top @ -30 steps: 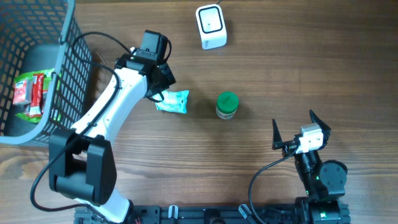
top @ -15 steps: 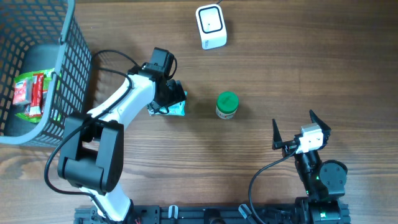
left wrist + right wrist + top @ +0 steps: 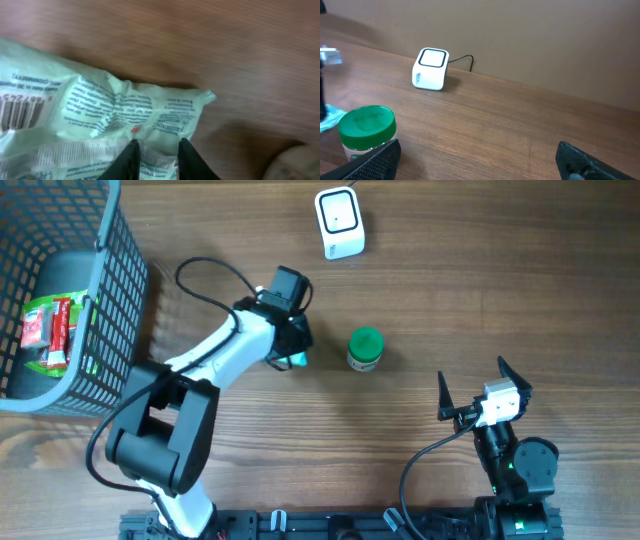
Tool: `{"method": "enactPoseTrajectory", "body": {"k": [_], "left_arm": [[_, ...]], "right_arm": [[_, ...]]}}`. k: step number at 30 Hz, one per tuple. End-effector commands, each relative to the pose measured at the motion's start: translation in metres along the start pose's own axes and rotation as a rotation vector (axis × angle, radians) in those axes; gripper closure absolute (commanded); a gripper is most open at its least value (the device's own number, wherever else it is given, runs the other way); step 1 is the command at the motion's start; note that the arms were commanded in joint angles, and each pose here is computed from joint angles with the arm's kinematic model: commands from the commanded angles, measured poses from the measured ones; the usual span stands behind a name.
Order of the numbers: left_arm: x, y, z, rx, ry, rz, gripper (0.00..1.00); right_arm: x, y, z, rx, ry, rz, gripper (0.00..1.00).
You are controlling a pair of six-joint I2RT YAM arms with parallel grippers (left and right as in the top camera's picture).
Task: Scan the item barcode
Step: 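Grasp the light-blue wipes pack in the basket and place it on the table, then pick the red tissue pack and red tube from the basket onto the table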
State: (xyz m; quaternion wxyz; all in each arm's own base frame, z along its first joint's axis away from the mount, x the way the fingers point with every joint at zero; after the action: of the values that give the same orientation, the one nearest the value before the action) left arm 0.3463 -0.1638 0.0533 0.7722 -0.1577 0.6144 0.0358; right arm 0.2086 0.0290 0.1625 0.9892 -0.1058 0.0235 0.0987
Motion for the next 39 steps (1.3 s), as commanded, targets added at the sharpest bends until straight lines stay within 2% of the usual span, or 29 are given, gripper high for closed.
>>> {"method": "enactPoseTrajectory", "body": {"k": [1, 3, 6, 7, 8, 10, 12, 13, 15, 17, 19, 21, 25, 31, 39], "left_arm": [[0.025, -0.020, -0.010, 0.040, -0.007, -0.058, 0.74], [0.008, -0.035, 0.018, 0.022, -0.083, -0.118, 0.69], [-0.057, -0.052, 0.066, -0.017, -0.187, -0.186, 0.61], [-0.090, -0.051, 0.083, -0.035, -0.230, -0.191, 0.49], [-0.126, -0.043, 0.103, -0.058, -0.294, -0.167, 0.44], [-0.201, -0.010, 0.143, -0.146, -0.466, -0.088, 0.28], [-0.267, 0.035, 0.172, -0.216, -0.630, -0.008, 0.19], [-0.306, 0.073, 0.185, -0.296, -0.725, 0.041, 0.14], [-0.341, 0.132, 0.193, -0.421, -0.806, 0.096, 0.12], [-0.356, 0.223, 0.189, -0.589, -0.814, 0.237, 0.00], [-0.354, 0.270, 0.183, -0.608, -0.771, 0.341, 0.00], [-0.337, 0.321, 0.178, -0.545, -0.652, 0.471, 0.00], [-0.282, 0.367, 0.174, -0.449, -0.410, 0.553, 0.00], [-0.177, 0.391, 0.179, -0.309, -0.126, 0.494, 0.00], [-0.072, 0.413, 0.164, -0.260, 0.092, 0.455, 0.00]], "right_arm": [[0.000, 0.001, 0.001, -0.002, -0.007, 0.010, 0.00], [0.000, 0.001, 0.001, -0.002, -0.007, 0.010, 0.00], [0.000, 0.001, 0.001, -0.002, -0.007, 0.010, 0.00], [0.000, 0.001, 0.001, -0.002, -0.007, 0.010, 0.00], [0.000, 0.001, 0.001, -0.002, -0.007, 0.010, 0.00], [0.000, 0.001, 0.001, -0.002, -0.007, 0.010, 0.00], [0.000, 0.001, 0.001, -0.002, -0.007, 0.010, 0.00], [0.000, 0.001, 0.001, -0.002, -0.007, 0.010, 0.00], [0.000, 0.001, 0.001, -0.002, -0.007, 0.010, 0.00], [0.000, 0.001, 0.001, -0.002, -0.008, 0.010, 0.00], [0.000, 0.001, 0.001, -0.002, -0.007, 0.010, 0.00], [0.000, 0.001, 0.001, -0.002, -0.007, 0.010, 0.00], [0.000, 0.001, 0.001, -0.002, -0.006, 0.011, 0.00], [0.000, 0.001, 0.001, -0.002, -0.006, 0.010, 0.00], [0.000, 0.001, 0.001, -0.002, -0.006, 0.010, 0.00]]}}
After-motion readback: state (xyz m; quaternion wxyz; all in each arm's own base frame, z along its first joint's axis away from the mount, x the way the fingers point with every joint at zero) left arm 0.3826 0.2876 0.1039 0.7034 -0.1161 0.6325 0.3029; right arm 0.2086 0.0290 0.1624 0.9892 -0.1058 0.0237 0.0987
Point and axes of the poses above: each gripper's point midway between its finger pads, its own x axis out along the fingers, its own y axis along the line the jaws close on, z = x × y, the point moved 4 cm from there along -x, back along the fingers, and after that the axes turned 2 degrees about -x, right-handed, at the moved point
